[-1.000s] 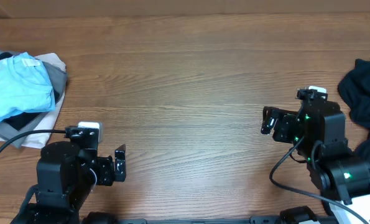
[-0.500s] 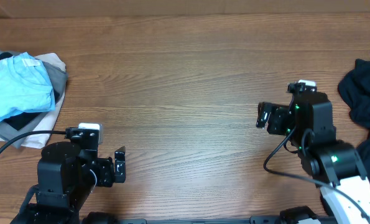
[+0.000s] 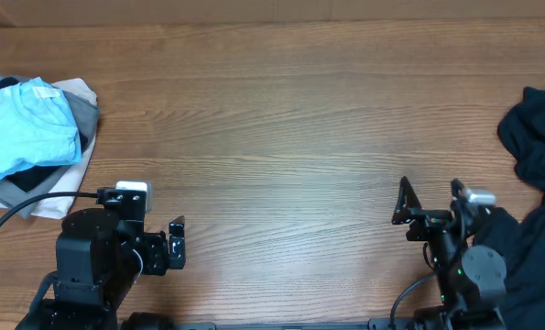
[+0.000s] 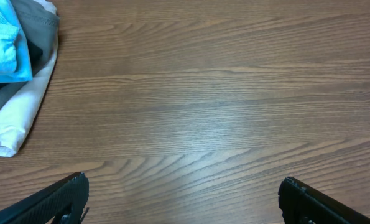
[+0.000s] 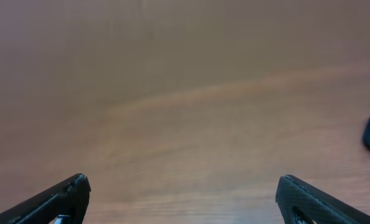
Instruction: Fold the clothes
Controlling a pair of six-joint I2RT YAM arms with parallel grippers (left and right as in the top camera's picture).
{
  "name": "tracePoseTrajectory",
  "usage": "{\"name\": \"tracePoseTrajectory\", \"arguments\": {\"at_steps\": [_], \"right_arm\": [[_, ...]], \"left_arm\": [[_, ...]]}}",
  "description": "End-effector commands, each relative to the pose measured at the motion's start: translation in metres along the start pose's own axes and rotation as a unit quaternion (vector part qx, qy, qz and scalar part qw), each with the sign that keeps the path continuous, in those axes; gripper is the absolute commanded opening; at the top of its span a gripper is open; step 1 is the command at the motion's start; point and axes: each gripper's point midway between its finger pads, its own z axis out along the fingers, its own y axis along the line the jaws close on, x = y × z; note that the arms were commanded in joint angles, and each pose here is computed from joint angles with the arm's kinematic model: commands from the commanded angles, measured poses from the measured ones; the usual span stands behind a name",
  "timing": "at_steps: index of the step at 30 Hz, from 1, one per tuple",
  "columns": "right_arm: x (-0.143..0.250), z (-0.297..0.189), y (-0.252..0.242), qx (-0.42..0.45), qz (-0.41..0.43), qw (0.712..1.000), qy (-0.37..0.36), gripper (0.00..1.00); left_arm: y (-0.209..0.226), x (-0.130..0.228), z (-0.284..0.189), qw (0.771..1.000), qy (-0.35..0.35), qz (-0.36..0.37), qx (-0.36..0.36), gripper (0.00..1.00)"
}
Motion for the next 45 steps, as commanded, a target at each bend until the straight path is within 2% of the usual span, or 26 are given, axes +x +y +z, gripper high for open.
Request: {"name": "tracePoseTrajectory", "arguments": {"at_steps": [1, 5, 10, 14, 45], "right_arm": [[-0.008, -0.003, -0.009, 0.016, -0.012, 0.999, -0.044, 1.00], [-0.014, -0.003, -0.011, 0.015, -0.043, 0.994, -0.097, 1.00], [-0.001, 0.000, -0.019, 0.018, -0.041, 0.991, -0.126, 1.00], [0.038, 0.009, -0.013, -0.011, -0.047, 0.997, -0.055, 1.00], [0.038, 0.009, -0.010, -0.019, -0.047, 0.997, -0.056, 1.00]], "left_arm": [[0.001, -0.001, -0.001, 1.000, -0.004, -0.001, -0.004, 1.00], [0.001, -0.001, -0.001, 1.000, -0.004, -0.001, -0.004, 1.00], [0.001, -0.001, -0.001, 1.000, -0.004, -0.001, -0.004, 1.00], [0.001, -0.001, -0.001, 1.000, -0.004, -0.001, -0.004, 1.00], [0.002, 0.005, -0.003, 1.000, -0.011, -0.002, -0.005, 1.00]]}}
